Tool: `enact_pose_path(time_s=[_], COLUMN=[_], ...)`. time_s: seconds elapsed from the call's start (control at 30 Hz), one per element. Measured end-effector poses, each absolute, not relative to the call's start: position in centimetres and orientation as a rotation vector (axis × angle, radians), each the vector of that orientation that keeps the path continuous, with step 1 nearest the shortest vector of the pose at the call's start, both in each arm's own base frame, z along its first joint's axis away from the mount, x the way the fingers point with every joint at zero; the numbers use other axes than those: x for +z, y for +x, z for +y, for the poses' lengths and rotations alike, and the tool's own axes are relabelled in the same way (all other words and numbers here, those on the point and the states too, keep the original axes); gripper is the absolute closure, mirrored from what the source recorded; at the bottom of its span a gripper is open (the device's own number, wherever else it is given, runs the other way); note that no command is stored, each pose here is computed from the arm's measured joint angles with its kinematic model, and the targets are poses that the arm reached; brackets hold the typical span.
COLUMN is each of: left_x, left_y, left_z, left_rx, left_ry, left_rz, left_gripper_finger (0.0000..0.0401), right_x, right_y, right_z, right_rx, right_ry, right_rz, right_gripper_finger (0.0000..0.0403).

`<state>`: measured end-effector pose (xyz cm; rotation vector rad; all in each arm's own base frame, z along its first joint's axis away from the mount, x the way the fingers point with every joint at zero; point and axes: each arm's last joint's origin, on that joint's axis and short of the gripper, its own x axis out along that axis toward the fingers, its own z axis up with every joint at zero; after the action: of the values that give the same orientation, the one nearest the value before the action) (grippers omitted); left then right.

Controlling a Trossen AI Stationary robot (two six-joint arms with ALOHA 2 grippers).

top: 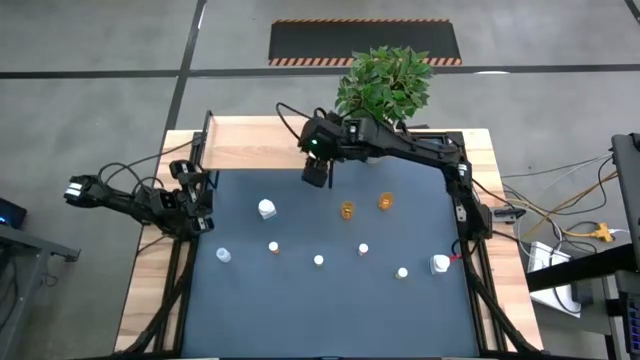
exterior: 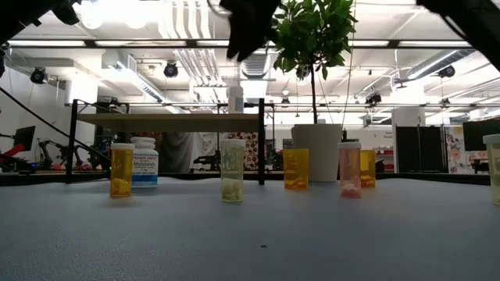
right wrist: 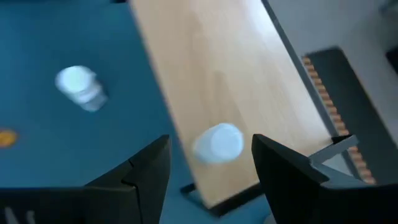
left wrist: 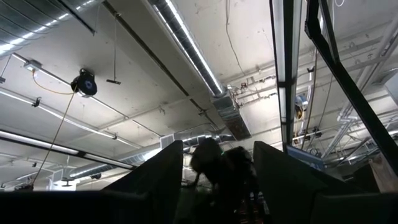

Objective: Pick and place medicine bottles onto shelf by color
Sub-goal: Put the left white pill bottle on the shelf

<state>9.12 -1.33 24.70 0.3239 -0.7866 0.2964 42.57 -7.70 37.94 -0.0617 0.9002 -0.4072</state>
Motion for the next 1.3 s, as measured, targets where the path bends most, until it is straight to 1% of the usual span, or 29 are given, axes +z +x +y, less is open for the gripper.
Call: enact_pose_path(time_s=[0.13,0.23,0.33,0.43,0.6,0.8,1.13,1.3], left_x=[24.7,24.7,24.7,24.7,24.7,24.4,23.7,23.3], left_y=[9.1,9.1,9.1,9.1,9.2,9.8,10.8,11.4], left_z=[-1.3,-1.3,-1.3,-1.3,-1.4,-1.5,-1.8,-1.9], left_rx=[0.297,0.297,0.297,0.296,0.292,0.26,0.167,0.117], left_ry=[0.324,0.324,0.323,0.322,0.321,0.282,0.112,0.0], left_rz=[-0.787,-0.788,-0.788,-0.787,-0.781,-0.752,-0.699,-0.666], left_gripper_finger=[0.0221,0.0221,0.0221,0.0221,0.0221,0.0221,0.0221,0.0221], right_x=[40.3,41.3,41.8,41.3,38.8,35.0,28.5,26.8], right_y=[40.9,39.7,38.6,37.5,35.3,32.9,29.4,27.4], right_z=[-3.4,-0.2,2.7,5.1,7.9,10.1,9.5,8.8], right_rx=[-0.312,-0.249,-0.192,-0.155,-0.099,0.0,0.08,0.082], right_ry=[-0.11,-0.12,-0.123,-0.119,-0.109,-0.15,-0.279,-0.283], right_rz=[0.873,0.86,0.846,0.841,0.846,0.734,0.521,0.395], right_gripper_finger=[0.0188,0.0188,0.0188,0.0188,0.0188,0.0188,0.0188,0.0188])
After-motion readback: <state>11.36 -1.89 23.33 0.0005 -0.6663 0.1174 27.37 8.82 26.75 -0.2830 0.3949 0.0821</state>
